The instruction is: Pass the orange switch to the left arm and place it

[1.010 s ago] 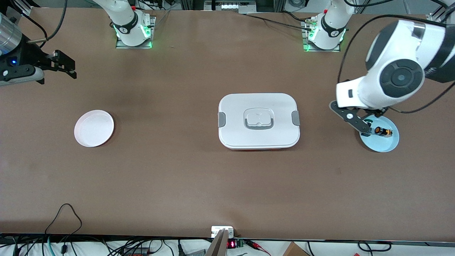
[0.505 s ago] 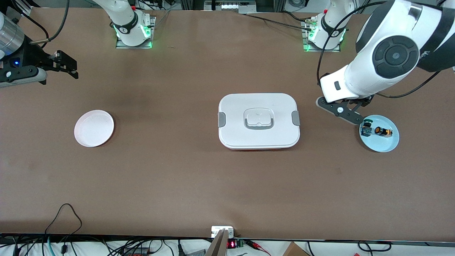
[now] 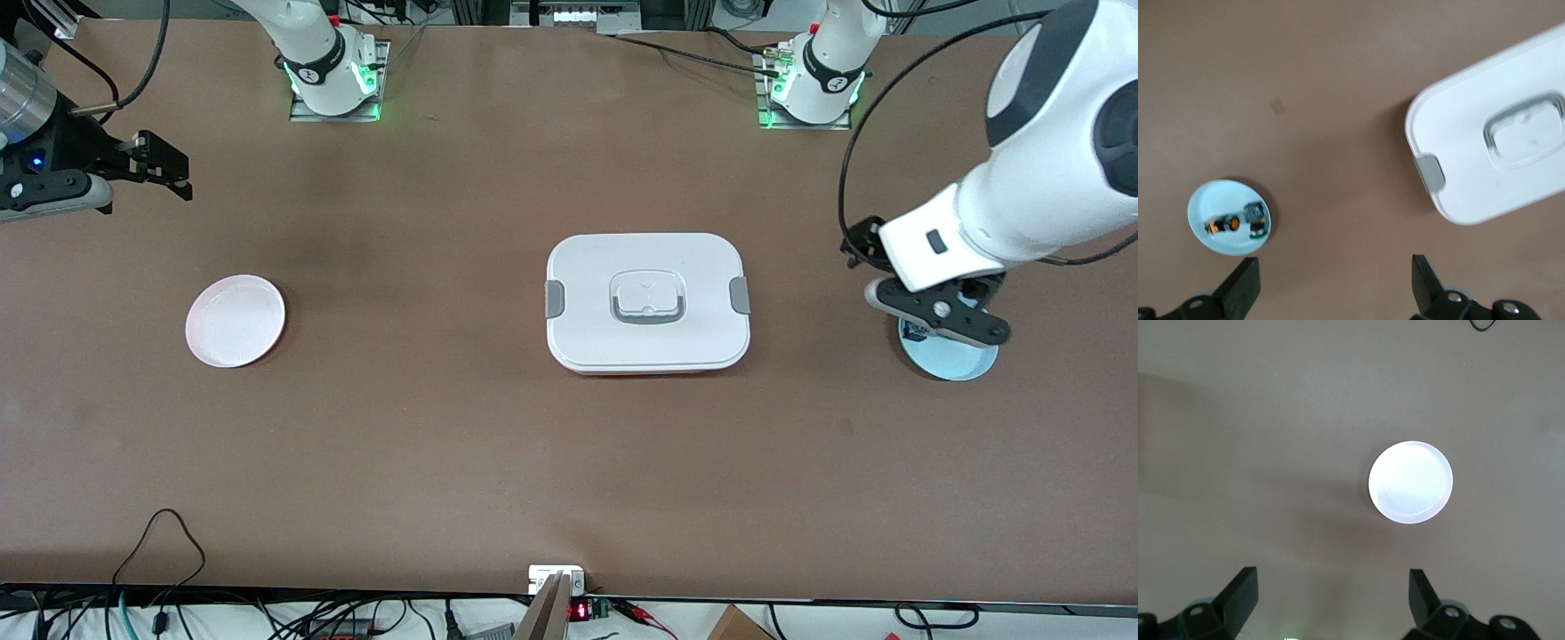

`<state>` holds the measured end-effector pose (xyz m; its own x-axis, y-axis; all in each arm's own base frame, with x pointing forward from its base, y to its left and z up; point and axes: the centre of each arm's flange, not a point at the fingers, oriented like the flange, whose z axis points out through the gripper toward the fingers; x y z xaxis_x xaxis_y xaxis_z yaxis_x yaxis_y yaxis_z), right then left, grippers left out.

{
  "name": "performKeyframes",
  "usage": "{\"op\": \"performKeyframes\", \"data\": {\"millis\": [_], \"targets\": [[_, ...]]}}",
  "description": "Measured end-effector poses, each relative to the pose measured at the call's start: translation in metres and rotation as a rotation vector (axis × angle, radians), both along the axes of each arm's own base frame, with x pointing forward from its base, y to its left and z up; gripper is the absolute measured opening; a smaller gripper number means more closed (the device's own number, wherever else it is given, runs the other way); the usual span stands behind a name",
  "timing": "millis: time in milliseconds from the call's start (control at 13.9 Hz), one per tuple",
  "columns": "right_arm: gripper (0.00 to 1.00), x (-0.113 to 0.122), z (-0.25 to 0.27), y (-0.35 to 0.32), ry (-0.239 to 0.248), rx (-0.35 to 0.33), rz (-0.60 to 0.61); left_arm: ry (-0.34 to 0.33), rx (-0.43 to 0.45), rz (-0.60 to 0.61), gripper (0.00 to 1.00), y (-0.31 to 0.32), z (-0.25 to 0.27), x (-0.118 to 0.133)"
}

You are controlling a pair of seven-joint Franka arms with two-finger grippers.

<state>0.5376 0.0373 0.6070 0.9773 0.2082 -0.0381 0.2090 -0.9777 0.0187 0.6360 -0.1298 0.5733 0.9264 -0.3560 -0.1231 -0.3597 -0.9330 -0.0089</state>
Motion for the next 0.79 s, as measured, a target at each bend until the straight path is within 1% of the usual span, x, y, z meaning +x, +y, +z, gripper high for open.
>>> {"op": "performKeyframes", "data": {"millis": [72, 216, 361, 433, 577, 649, 793], "targets": [[1.00, 0.001, -0.002, 0.000, 0.002, -0.003, 0.001, -0.032, -0.004, 0.022, 1.00, 0.011, 0.000, 0.008], [1.00, 0.003, -0.004, 0.001, 0.003, -0.014, 0.006, -0.064, -0.006, 0.053, 1.00, 0.028, -0.004, 0.019], [1.00, 0.003, -0.002, 0.004, 0.000, -0.017, 0.010, -0.115, -0.007, 0.092, 1.00, 0.041, -0.001, 0.028], [1.00, 0.003, -0.002, 0.006, 0.001, -0.017, 0.014, -0.141, -0.011, 0.140, 1.00, 0.043, 0.005, 0.027], [1.00, 0.003, -0.002, 0.011, 0.002, -0.021, 0.025, -0.179, -0.067, 0.242, 1.00, 0.045, 0.020, 0.014], [1.00, 0.003, -0.002, 0.014, 0.001, -0.023, 0.030, -0.205, -0.086, 0.274, 1.00, 0.052, 0.024, 0.001], [1.00, 0.002, -0.002, 0.016, 0.001, -0.024, 0.035, -0.250, -0.076, 0.303, 1.00, 0.062, 0.020, -0.034]]}}
